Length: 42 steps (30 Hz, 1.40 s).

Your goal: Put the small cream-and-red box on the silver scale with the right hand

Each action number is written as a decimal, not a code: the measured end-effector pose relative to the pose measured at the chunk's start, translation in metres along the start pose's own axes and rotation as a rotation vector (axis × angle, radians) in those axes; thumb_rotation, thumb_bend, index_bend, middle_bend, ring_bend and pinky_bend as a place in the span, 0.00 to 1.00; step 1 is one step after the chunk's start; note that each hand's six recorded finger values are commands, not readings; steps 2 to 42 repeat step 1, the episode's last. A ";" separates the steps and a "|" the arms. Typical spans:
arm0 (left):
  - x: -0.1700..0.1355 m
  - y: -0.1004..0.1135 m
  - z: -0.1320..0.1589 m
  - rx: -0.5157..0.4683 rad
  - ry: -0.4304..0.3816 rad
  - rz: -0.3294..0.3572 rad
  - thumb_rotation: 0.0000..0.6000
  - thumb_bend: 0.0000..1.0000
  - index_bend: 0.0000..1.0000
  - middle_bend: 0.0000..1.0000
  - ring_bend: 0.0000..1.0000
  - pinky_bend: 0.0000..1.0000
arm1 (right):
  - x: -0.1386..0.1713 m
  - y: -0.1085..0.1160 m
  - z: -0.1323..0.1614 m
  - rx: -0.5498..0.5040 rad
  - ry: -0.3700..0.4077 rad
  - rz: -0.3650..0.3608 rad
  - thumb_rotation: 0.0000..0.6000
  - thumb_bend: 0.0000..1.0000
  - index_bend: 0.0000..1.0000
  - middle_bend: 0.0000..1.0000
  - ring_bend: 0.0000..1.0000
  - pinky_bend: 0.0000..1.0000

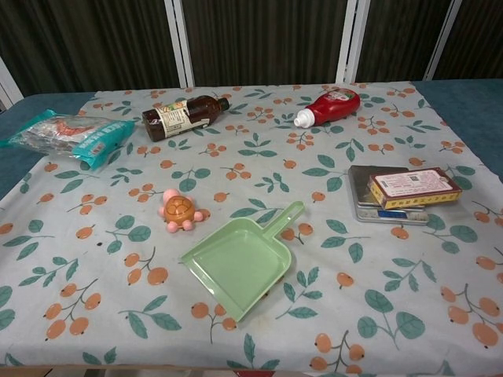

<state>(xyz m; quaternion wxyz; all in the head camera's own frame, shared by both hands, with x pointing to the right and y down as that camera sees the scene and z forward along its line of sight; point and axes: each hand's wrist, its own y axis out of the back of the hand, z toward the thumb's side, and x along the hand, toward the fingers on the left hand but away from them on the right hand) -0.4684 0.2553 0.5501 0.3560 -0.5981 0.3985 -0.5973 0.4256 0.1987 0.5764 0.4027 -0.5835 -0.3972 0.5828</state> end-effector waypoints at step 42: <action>0.001 0.000 0.000 0.001 -0.001 0.000 1.00 0.43 0.24 0.13 0.15 0.34 | 0.001 -0.001 0.001 0.002 0.002 0.002 1.00 0.27 0.00 0.03 0.00 0.19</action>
